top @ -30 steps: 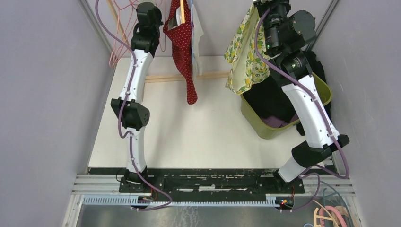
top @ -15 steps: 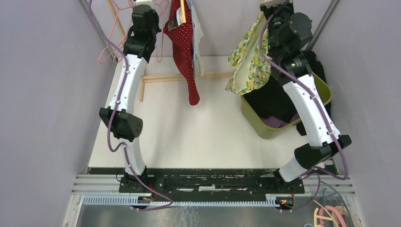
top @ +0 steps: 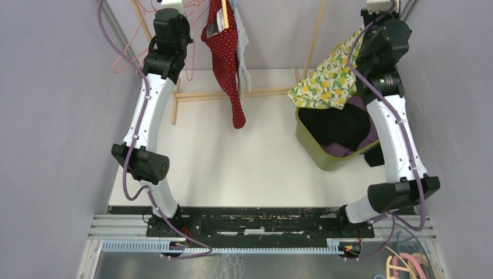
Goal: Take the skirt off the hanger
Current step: Place the skirt in the bin.
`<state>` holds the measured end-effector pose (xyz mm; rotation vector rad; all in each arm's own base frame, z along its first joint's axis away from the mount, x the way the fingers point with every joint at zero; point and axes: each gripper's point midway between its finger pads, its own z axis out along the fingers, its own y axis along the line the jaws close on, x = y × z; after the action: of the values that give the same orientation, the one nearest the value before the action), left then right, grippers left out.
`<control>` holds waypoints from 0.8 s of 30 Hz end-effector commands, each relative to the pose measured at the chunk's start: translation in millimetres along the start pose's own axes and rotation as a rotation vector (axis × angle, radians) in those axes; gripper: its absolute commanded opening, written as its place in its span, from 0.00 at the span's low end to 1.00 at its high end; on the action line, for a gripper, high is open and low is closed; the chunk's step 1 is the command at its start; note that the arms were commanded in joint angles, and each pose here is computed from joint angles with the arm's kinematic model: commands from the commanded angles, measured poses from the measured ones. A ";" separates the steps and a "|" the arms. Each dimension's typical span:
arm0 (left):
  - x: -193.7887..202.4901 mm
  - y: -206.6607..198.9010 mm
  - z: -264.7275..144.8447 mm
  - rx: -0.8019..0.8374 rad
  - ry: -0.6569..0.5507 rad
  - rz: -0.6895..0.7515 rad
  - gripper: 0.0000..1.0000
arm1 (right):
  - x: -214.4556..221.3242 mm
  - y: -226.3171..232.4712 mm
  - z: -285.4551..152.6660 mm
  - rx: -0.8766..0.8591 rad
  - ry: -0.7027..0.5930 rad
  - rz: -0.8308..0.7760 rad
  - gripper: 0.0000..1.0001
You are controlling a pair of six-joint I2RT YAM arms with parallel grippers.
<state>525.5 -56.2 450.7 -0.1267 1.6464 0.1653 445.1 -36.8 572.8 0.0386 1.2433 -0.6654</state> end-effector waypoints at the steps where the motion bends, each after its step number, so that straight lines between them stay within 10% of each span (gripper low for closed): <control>1: -26.6 4.5 -12.4 -0.004 -0.066 0.008 0.03 | -12.2 -47.7 -33.4 0.078 -0.039 0.039 0.01; 24: -3.5 -11.8 1.3 0.047 -0.013 0.025 0.03 | 94.9 -123.5 -124.4 0.218 0.206 -0.057 0.00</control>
<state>526.1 -62.2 441.5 -0.1003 1.6766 0.1546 298.8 -133.2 502.3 0.1906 1.3506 -0.9358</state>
